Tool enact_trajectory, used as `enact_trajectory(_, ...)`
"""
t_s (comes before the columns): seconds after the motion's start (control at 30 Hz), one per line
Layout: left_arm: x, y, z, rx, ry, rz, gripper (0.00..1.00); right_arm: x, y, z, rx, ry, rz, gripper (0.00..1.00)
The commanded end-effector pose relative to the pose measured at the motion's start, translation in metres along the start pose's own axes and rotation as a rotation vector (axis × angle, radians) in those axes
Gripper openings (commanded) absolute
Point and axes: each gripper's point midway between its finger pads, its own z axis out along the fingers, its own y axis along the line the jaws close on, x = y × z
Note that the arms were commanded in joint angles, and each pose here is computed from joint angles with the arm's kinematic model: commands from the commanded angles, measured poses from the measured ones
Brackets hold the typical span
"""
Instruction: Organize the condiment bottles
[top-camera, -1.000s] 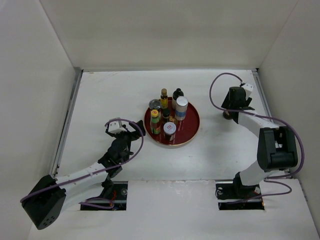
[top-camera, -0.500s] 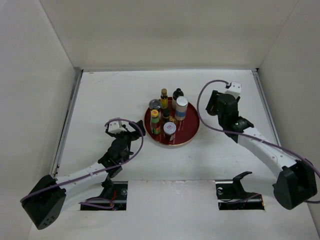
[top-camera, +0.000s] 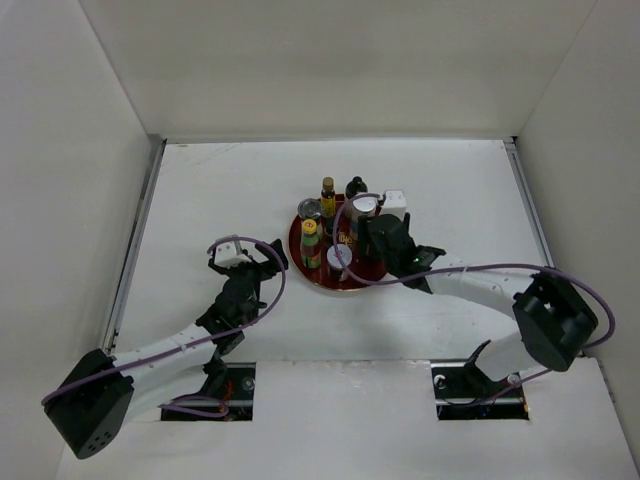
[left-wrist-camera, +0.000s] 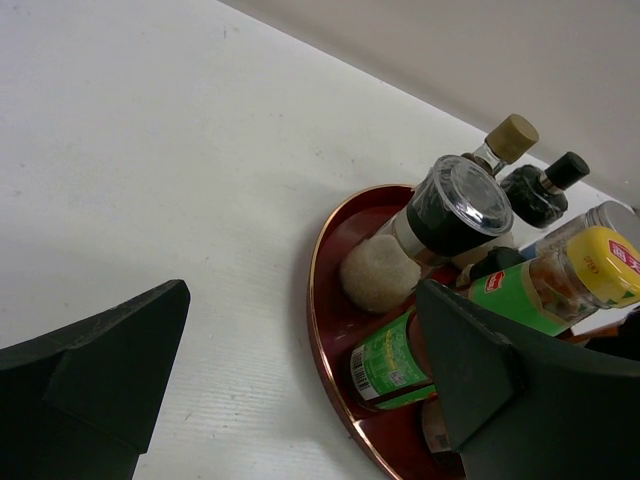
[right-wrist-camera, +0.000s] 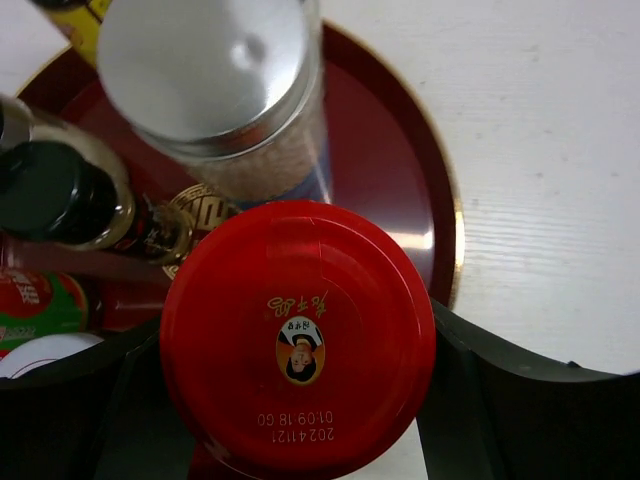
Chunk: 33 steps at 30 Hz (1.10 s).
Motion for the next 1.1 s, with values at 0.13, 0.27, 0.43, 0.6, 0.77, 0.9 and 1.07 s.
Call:
enact_trajectory(0.13, -0.006, 0.005, 0.000, -0.014, -0.032, -0.039, 1.00, -0.046, 0.037, 0.006, -0.037, -0.190, 0.116, 0.65)
enact_trajectory(0.27, -0.007, 0.005, 0.000, -0.012, -0.035, -0.044, 1.00, -0.048, 0.030, -0.002, -0.013, -0.207, 0.124, 0.88)
enact_trajectory(0.43, -0.008, 0.004, 0.000, -0.008, -0.039, -0.052, 1.00, -0.076, 0.018, -0.038, -0.051, -0.279, 0.183, 1.00)
enact_trajectory(0.6, -0.009, 0.001, -0.002, 0.005, -0.040, -0.061, 1.00, -0.109, -0.037, -0.072, -0.022, -0.397, 0.291, 1.00)
enact_trajectory(0.77, -0.005, 0.011, 0.002, -0.045, -0.035, -0.054, 1.00, -0.096, -0.127, -0.067, 0.144, -0.455, 0.458, 1.00)
enact_trajectory(0.9, 0.002, 0.023, 0.007, -0.124, -0.028, -0.034, 1.00, -0.066, -0.177, -0.052, 0.248, -0.447, 0.589, 1.00)
enact_trajectory(1.07, 0.013, 0.014, 0.015, -0.141, 0.014, 0.002, 1.00, -0.031, -0.214, -0.040, 0.342, -0.425, 0.672, 1.00)
